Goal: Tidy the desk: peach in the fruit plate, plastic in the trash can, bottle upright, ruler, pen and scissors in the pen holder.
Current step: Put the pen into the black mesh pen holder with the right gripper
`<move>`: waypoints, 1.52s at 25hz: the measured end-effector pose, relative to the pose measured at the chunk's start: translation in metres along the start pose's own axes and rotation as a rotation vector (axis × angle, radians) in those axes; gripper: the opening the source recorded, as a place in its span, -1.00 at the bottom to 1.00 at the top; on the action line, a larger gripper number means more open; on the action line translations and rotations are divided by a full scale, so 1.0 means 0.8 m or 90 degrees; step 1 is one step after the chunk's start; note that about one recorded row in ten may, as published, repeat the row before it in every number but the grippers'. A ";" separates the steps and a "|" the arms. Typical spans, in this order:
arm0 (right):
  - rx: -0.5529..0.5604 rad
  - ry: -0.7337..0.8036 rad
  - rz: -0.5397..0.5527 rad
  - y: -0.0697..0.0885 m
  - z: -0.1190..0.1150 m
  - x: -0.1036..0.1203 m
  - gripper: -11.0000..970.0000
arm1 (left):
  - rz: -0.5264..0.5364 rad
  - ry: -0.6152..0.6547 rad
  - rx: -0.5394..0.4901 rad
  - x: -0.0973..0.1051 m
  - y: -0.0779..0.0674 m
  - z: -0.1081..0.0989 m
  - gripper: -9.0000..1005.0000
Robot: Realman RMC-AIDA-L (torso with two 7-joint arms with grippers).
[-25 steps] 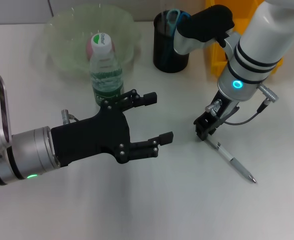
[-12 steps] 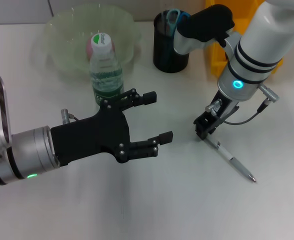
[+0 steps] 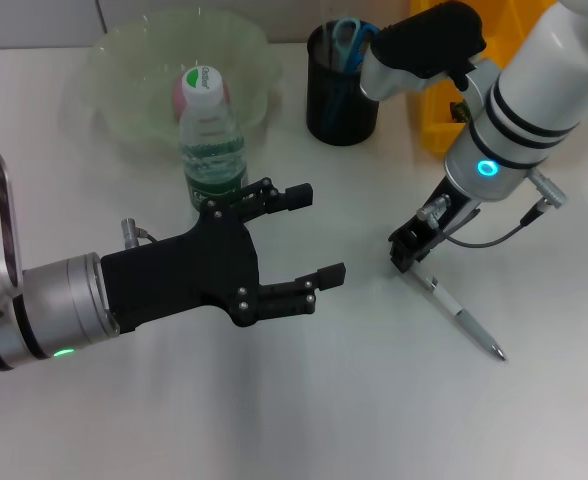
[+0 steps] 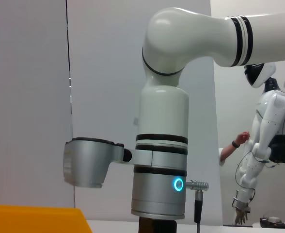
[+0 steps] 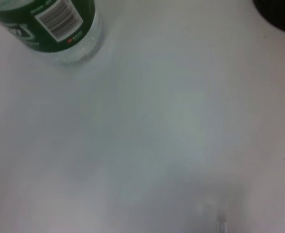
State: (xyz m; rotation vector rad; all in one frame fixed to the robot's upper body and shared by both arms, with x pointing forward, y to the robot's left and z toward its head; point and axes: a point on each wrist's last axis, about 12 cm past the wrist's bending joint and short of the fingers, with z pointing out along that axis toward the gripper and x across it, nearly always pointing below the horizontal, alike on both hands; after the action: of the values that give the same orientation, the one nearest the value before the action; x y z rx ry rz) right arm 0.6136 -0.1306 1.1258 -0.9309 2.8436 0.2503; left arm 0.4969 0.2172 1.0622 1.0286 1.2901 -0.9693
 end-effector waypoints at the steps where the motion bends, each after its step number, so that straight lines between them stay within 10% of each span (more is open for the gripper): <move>1: 0.000 -0.005 0.000 0.000 -0.001 0.001 -0.60 | 0.000 0.000 0.000 0.000 0.000 0.000 0.66; 38: -0.014 -0.662 -0.075 -0.044 -0.122 0.041 -0.60 | -0.021 0.005 -0.026 0.006 0.002 0.001 0.65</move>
State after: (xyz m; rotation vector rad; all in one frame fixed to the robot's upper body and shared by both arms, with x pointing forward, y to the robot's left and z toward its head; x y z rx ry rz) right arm 0.6003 -0.1968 1.2111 -0.6696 1.8261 0.5521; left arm 0.4991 0.2173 1.0573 0.9836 1.3324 -0.9613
